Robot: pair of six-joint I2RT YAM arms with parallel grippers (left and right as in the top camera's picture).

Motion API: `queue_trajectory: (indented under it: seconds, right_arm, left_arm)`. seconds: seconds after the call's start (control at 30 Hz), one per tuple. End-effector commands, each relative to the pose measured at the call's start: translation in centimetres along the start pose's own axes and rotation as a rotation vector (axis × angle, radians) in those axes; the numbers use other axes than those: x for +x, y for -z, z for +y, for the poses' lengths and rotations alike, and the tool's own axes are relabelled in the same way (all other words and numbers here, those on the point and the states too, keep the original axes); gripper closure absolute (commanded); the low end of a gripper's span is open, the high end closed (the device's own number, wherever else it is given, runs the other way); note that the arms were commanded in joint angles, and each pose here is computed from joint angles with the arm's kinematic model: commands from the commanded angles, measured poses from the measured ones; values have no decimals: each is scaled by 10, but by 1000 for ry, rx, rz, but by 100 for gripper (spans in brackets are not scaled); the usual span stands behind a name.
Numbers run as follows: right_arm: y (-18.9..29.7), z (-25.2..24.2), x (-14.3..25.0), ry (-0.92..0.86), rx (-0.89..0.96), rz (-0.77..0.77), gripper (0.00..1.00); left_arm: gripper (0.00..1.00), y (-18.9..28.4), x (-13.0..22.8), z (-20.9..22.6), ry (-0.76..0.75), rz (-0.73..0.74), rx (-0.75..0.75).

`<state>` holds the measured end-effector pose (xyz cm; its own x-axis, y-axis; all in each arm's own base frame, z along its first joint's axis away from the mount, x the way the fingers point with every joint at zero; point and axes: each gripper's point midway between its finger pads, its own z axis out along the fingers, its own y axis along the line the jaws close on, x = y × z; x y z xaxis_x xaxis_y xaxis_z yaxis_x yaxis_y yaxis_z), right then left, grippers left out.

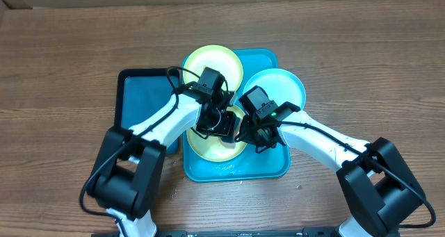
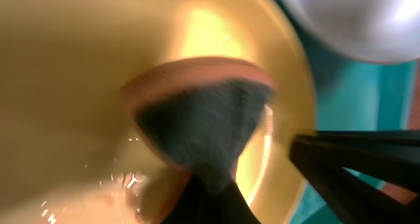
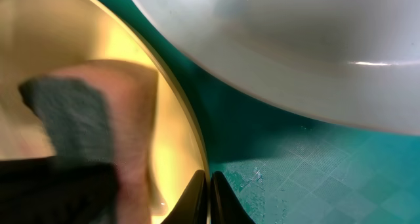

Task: Clean dirty plates on tray and stack at the side
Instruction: 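Scrub the yellow plate with the sponge in circles, left gripper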

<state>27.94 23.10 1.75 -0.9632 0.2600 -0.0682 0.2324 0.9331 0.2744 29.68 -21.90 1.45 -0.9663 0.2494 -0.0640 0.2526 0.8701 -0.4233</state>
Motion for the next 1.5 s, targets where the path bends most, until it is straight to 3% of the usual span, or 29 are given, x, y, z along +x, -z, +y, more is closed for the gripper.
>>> queue_trajectory:
  seconds: [0.0,0.3,0.6,0.8,1.23,1.47]
  right_arm:
    - [0,1,-1,0,-3,-5,96]
    - [0,1,-1,1,-3,-5,96]
    - [0,1,-1,0,-3,-5,96]
    - [0,1,-1,0,-3,-5,96]
    - [0,1,-1,0,-3,-5,96]
    - [0,1,-1,0,-4,-5,96]
  left_arm:
    - [96,-13,11,3,29,53,9]
    - [96,22,15,62,79,52,-257]
    - [96,85,-8,73,81,-153,-417]
    - [96,99,-7,60,92,-192,-379]
    - [96,45,26,81,110,-107,-353]
    - [96,18,38,72,117,-67,-239]
